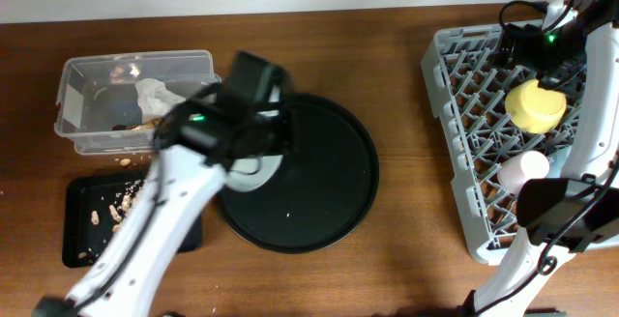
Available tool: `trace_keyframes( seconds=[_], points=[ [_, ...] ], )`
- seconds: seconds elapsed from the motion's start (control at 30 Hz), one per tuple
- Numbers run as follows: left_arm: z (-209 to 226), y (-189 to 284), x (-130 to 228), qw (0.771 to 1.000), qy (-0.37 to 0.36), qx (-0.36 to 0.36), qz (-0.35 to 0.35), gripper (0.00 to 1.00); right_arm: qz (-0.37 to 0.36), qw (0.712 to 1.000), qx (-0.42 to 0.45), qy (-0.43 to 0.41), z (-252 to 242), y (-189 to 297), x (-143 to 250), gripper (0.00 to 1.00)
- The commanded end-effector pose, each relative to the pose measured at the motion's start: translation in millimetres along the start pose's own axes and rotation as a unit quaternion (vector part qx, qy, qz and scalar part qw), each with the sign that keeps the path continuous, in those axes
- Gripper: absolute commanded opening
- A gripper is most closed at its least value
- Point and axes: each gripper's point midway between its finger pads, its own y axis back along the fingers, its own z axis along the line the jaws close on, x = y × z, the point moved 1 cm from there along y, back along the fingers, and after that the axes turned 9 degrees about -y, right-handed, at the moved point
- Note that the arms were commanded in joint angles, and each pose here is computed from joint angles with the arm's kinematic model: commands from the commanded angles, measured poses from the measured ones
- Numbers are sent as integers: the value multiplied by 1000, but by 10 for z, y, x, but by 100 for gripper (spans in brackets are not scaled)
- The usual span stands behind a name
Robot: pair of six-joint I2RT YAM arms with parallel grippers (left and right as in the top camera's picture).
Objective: Sort waste into correct bins and load items into the dishwasher rack
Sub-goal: 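Carry the empty plate back to the round tray and release it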
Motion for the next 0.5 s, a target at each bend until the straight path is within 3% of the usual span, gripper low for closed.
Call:
trace_keyframes(
  seconds=[0.0, 0.17, 0.47],
  points=[
    [-182, -394, 41, 998, -38, -42, 13, 0, -1, 1000, 5, 0, -12, -12, -10, 99],
    [-385, -995, 262, 992, -81, -69, 65, 0, -1, 1000, 5, 0, -12, -12, -10, 99],
    [-266, -1442, 474, 984, -79, -111, 117, 0, -1, 1000, 5, 0, -12, -12, -10, 99]
  ],
)
